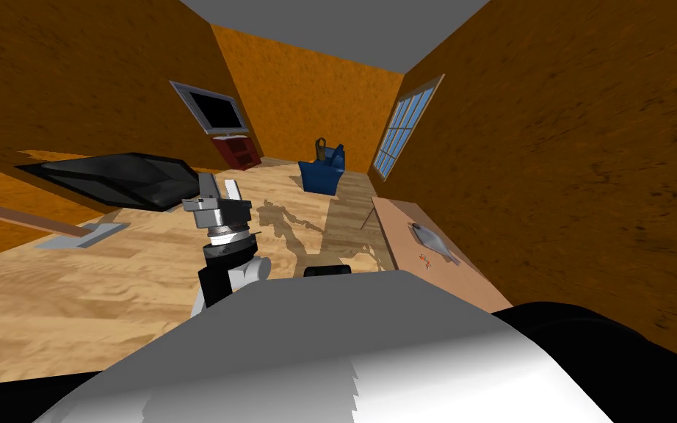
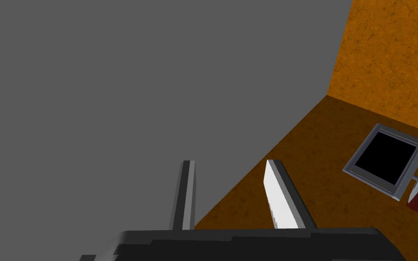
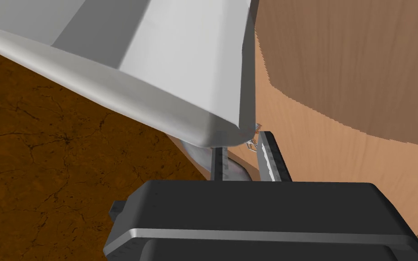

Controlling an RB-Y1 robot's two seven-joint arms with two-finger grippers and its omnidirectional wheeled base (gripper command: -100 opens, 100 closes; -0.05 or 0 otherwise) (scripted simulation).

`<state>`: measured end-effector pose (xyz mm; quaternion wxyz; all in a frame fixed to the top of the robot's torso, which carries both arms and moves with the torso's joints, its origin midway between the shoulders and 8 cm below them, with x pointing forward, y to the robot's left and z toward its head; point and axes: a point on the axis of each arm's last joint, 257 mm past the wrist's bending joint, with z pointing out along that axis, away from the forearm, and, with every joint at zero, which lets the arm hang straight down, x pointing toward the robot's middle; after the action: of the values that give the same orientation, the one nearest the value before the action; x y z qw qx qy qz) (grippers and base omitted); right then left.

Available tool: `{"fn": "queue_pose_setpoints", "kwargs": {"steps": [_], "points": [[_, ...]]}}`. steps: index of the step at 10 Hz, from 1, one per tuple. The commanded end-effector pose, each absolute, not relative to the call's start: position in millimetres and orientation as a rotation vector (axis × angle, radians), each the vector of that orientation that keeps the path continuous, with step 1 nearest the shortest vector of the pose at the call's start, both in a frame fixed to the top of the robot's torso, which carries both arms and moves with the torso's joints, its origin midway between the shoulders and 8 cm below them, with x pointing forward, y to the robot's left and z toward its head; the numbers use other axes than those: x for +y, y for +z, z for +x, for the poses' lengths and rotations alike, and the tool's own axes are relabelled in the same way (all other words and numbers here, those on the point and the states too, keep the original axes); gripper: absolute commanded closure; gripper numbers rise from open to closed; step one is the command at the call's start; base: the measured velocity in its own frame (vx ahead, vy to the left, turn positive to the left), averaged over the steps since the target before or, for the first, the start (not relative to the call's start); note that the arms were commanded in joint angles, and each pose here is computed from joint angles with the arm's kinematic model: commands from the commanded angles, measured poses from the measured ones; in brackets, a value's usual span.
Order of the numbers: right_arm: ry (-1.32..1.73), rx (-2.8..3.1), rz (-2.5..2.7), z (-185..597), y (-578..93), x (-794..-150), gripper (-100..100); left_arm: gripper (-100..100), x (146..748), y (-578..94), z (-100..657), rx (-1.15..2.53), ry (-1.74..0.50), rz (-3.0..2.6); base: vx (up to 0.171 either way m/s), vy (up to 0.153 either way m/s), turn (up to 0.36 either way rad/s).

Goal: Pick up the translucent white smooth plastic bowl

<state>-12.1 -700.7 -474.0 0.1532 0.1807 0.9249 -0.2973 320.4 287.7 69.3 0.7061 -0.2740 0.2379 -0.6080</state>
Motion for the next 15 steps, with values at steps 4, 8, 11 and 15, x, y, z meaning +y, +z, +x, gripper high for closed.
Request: {"fn": "queue_pose_setpoints", "kwargs": {"steps": [4,8,11,15], "points": [[-0.861,2.659,0.603,-16,-471,-685,100,0,288,69,320,0.529,-1.351,-0.609,-0.072,-0.034,0.111],[-0.852,2.674,0.696,-30,-470,-667,100,0,288,69,320,0.529,-1.351,-0.609,-0.020,-0.006,0.063],[-0.841,2.677,0.673,-4,-461,-659,100,0,288,69,320,0.529,-1.351,-0.609,-0.083,-0.038,0.045],[-0.828,2.717,0.749,-22,-455,-646,100,0,288,69,320,0.529,-1.351,-0.609,-0.078,-0.027,0.105]]}}
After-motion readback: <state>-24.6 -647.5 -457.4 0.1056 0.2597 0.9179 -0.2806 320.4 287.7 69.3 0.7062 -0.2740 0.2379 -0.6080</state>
